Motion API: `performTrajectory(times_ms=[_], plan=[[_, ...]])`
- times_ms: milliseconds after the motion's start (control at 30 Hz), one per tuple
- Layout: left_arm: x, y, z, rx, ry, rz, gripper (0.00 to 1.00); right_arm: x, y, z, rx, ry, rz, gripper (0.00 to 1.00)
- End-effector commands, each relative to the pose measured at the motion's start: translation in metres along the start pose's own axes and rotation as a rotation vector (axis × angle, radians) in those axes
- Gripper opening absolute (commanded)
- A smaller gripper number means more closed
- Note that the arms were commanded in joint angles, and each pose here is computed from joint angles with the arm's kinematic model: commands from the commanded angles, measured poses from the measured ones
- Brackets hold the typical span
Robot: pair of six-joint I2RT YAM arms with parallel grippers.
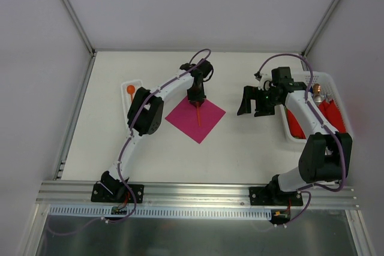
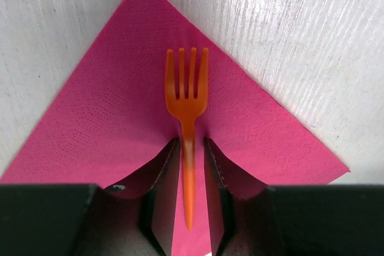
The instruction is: Place the utensils on the paper napkin and roll it up
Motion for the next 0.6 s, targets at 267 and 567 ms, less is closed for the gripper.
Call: performTrajectory(times_ms=[267, 567], plan=[[-0.012, 0.003, -0.04, 0.02, -0.058, -0.001, 0.4, -0.006, 0.006, -0.006, -0.033, -0.011, 0.02, 0.99], [-0.017, 0.027, -0.175, 0.045, -0.284, 0.01, 0.45, -0.003, 0.011, -0.013, -0.058, -0.029, 0.007, 0.99]])
Point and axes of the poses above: each gripper's point midway between its finger pads, its own z axis out along the fingers, its own y axis along the line the jaws close on, x = y × z, the point moved 5 cm from there along -z, back along the fingers, and after that the axes turned 13 degrees about z, right-handed, at the moved point
